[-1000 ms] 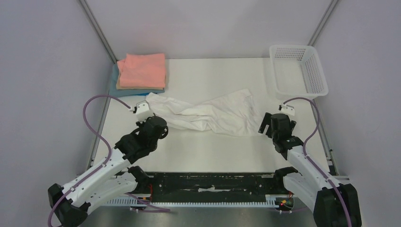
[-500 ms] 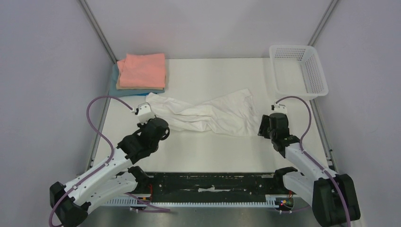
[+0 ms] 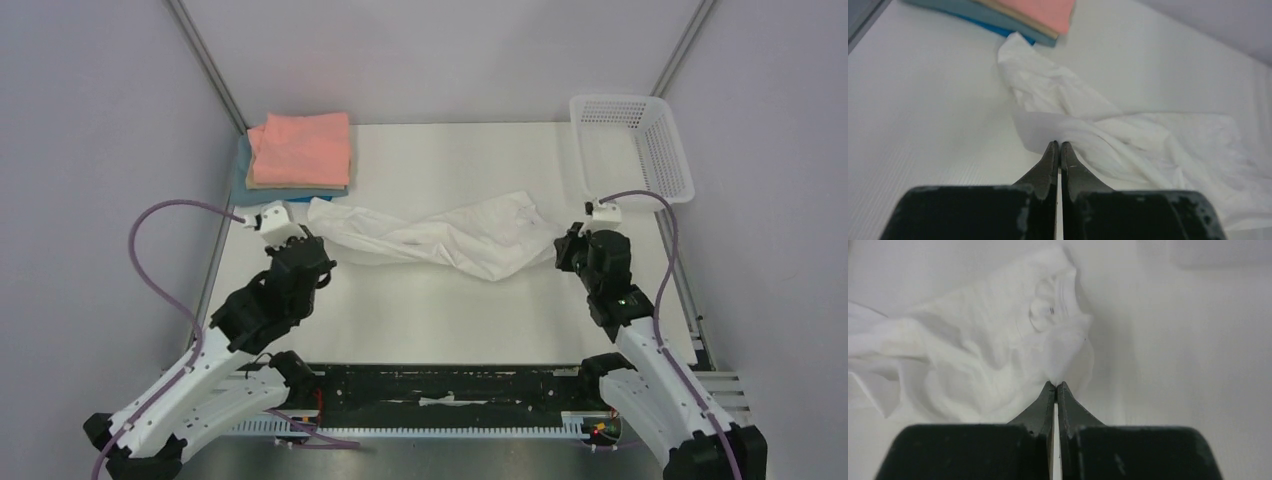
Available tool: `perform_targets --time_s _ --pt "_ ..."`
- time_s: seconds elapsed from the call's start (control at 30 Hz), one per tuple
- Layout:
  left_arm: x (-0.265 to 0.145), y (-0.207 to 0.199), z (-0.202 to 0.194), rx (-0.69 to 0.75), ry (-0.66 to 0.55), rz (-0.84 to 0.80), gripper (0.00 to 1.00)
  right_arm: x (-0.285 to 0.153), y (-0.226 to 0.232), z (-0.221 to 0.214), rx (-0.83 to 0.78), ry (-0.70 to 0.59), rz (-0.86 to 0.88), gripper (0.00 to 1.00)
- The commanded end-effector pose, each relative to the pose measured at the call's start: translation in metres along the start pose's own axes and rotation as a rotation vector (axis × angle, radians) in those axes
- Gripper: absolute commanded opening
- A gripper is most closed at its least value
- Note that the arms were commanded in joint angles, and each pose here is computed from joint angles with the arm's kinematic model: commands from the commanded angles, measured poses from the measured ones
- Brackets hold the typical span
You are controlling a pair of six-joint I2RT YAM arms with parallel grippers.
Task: Fold and stack the t-shirts
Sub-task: Flatten out the tshirt
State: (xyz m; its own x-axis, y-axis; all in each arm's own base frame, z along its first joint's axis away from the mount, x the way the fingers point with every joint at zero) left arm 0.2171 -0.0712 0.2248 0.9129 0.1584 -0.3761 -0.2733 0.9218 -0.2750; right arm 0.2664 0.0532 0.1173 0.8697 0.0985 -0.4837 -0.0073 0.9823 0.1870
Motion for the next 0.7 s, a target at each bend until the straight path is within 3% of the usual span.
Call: perform_targets --time_s 0.0,0.17,0.4,0.53,0.67 --pt "-0.044 -0.009 0.109 -0.14 -0.288 -0.129 0.02 -0.052 0.01 0.114 -0.025 -0.361 0.0 0.0" --pt "-0.112 -0.012 0.201 -0.268 -0.469 -0.34 0.02 -0.135 0.02 0.198 0.013 -0.621 0.028 0.0" --pt "-0.19 -0.014 0.275 -0.302 -0.612 -0.604 0.02 -0.24 0.046 0.273 -0.008 -0.849 0.165 0.0" --pt "-0.201 -0.012 0.285 -0.294 -0.63 -0.625 0.02 -0.268 0.054 0.283 -0.013 -0.889 0.22 0.0" --pt "-0.172 -0.019 0.272 -0.274 -0.586 -0.515 0.02 -0.244 0.051 0.27 0.002 -0.803 0.194 0.0"
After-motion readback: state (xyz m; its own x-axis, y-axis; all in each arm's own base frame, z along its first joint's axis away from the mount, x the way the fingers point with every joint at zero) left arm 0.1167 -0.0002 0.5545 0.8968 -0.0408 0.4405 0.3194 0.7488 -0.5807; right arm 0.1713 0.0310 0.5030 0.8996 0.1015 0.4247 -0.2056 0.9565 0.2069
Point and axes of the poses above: each gripper's point midway between its finger pads, its own x axis out along the fingers, its own y axis along the line the jaws close on, z = x × y, the point moved 2 cm from there along -x, back along the fingers, and after that the axes turned 1 degree about -x, right-handed, at the moved point
